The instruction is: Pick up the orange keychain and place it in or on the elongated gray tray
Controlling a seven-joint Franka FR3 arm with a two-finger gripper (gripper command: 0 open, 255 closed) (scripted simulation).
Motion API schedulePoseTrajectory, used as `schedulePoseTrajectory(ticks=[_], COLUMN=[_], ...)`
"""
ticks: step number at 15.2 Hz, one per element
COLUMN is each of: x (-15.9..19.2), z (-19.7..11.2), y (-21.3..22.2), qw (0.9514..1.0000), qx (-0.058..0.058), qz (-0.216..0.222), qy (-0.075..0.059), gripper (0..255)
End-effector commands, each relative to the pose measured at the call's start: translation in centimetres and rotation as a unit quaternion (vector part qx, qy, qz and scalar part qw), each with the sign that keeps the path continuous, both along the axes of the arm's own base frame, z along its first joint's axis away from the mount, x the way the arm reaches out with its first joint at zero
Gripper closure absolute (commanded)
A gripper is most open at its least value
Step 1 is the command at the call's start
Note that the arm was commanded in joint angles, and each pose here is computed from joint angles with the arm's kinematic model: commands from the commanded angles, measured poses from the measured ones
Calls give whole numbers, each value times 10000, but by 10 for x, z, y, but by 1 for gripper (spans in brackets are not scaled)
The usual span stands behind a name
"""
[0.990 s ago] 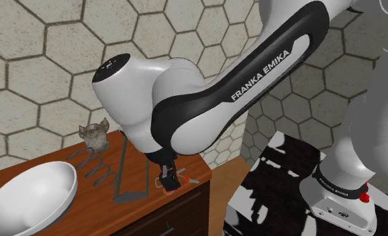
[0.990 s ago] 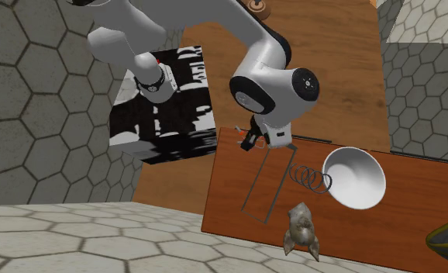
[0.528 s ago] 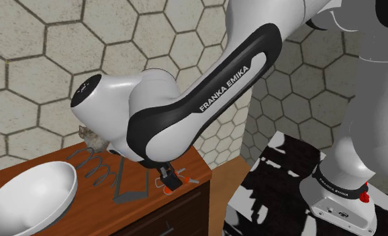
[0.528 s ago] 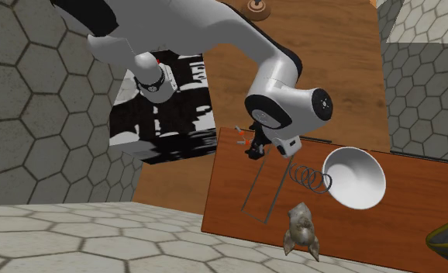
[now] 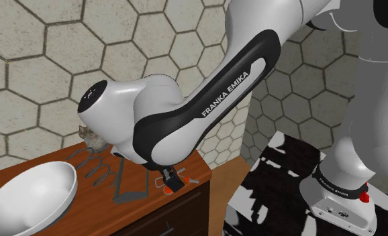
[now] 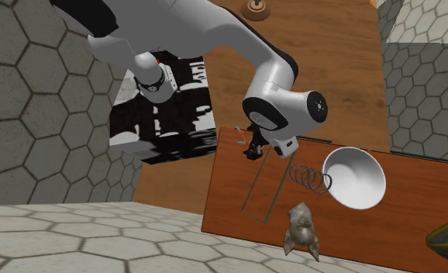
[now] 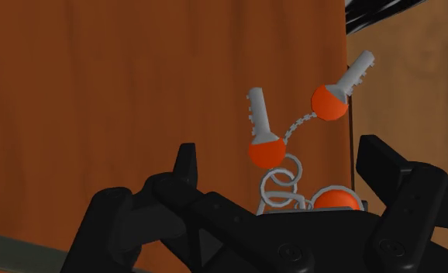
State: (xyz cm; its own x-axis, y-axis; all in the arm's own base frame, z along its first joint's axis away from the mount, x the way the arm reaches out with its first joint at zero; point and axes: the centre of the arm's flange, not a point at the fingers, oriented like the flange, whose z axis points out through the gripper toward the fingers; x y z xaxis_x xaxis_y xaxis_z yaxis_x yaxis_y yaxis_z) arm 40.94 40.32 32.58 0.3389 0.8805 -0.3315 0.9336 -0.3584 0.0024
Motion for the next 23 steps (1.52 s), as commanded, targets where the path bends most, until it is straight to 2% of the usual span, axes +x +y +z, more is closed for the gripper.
schedulePoseTrajectory(ticks=[1, 2, 11, 23], x=[0, 0, 0, 0], z=[0, 0, 0, 63], y=[0, 0, 0, 0], qw=[10000, 10000, 10000, 10000], qx=[0, 0, 0, 0], qz=[0, 0, 0, 0], qy=[0, 0, 0, 0], gripper=[0, 255, 255, 255])
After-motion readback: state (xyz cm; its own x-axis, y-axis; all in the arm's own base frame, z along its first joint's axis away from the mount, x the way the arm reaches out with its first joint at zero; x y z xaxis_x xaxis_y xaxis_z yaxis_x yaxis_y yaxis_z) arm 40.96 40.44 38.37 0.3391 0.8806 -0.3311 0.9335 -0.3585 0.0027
